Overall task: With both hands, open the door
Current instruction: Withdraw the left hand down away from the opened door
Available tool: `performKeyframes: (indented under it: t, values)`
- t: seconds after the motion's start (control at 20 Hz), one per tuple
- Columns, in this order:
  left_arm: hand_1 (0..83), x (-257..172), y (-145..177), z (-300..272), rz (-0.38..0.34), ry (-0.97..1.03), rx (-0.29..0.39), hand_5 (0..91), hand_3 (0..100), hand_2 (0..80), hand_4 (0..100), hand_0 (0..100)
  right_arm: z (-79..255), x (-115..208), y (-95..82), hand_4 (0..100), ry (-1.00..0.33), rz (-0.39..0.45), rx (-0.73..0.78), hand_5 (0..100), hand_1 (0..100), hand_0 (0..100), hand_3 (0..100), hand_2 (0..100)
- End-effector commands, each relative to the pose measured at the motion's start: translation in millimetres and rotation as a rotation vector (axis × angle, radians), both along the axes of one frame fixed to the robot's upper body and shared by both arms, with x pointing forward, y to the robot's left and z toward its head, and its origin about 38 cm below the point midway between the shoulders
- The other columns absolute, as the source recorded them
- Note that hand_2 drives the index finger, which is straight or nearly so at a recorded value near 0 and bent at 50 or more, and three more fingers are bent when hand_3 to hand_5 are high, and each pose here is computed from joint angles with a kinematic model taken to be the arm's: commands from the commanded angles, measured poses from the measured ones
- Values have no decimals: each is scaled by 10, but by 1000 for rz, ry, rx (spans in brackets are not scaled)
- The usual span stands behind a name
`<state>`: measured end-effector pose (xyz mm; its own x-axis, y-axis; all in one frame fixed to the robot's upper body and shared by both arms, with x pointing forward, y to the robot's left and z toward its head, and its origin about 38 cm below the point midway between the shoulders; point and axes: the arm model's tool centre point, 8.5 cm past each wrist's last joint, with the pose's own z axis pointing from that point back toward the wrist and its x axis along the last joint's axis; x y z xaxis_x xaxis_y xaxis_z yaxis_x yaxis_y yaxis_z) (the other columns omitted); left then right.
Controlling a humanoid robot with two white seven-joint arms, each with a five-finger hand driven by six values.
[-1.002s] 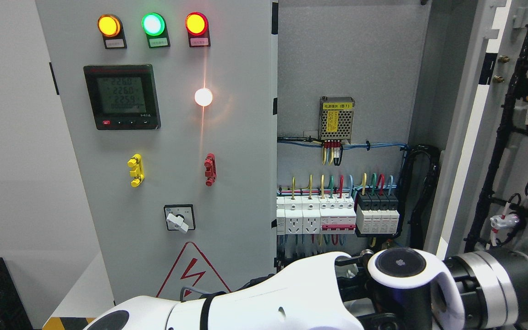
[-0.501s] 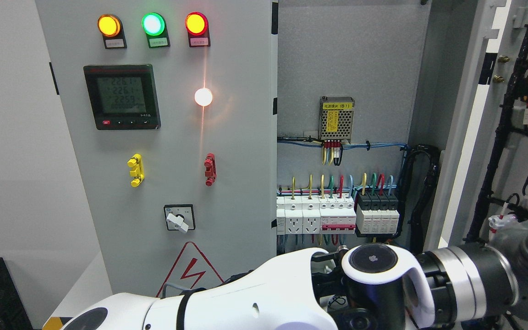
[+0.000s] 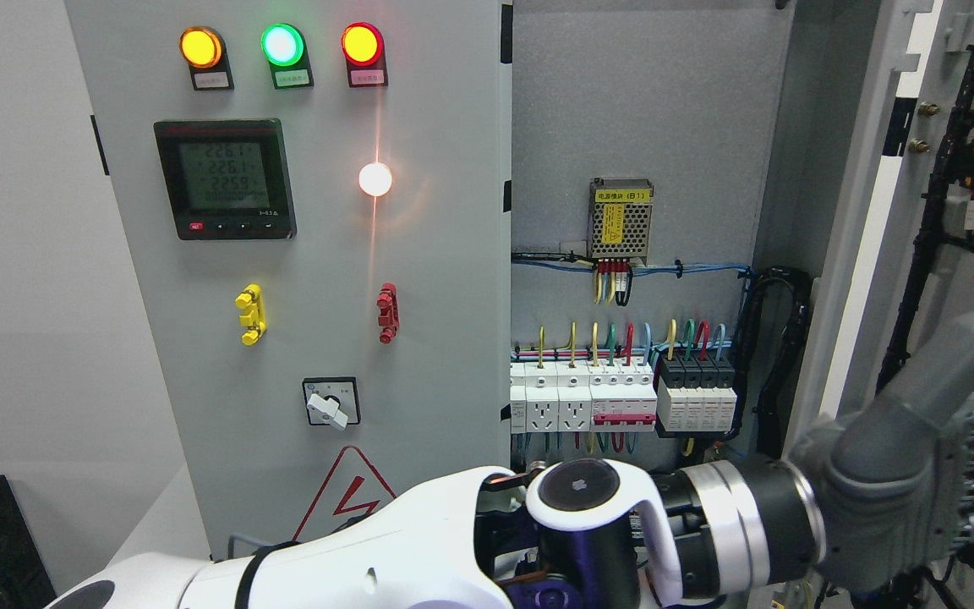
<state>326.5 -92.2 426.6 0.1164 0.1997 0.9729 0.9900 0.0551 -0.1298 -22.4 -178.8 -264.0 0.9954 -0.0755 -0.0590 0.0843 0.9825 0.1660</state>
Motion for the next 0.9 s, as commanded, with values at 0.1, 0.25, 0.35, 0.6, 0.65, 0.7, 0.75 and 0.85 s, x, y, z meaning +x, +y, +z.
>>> performKeyframes:
  t: [0.1, 0.25, 0.35, 0.6, 0.65, 0.7, 0.75, 0.85]
  values:
    - [0, 157, 1092, -570, 143, 67, 69, 0, 0, 0, 0, 0, -3, 37, -14, 0, -9, 3, -10, 0, 0, 191, 0, 0]
    - [0, 284, 1438, -890, 233, 138, 102, 0, 0, 0, 0, 0, -3, 37, -11, 0, -12, 17, -9, 0, 0, 191, 0, 0]
    - [0, 334, 1662, -1140, 292, 197, 113, 0, 0, 0, 0, 0, -4, 36, -15, 0, -11, 18, -15, 0, 0, 191, 0, 0]
    - [0, 227, 2111, -1973, 397, 407, 187, 0, 0, 0, 0, 0, -9, 41, -53, 0, -11, 19, -60, 0, 0, 191, 0, 0]
    - [0, 186, 2186, -2121, 416, 445, 192, 0, 0, 0, 0, 0, -9, 44, -53, 0, -14, 19, -60, 0, 0, 191, 0, 0]
    - [0, 136, 2242, -2266, 434, 484, 194, 0, 0, 0, 0, 0, -10, 52, -55, 0, -22, 17, -62, 0, 0, 191, 0, 0]
    - [0, 75, 2291, -2410, 448, 524, 197, 0, 0, 0, 0, 0, -11, 55, -68, 0, -24, 12, -66, 0, 0, 191, 0, 0]
    - [0, -42, 2421, -2698, 481, 581, 232, 0, 0, 0, 0, 0, -11, 57, -87, 0, -26, 9, -66, 0, 0, 191, 0, 0]
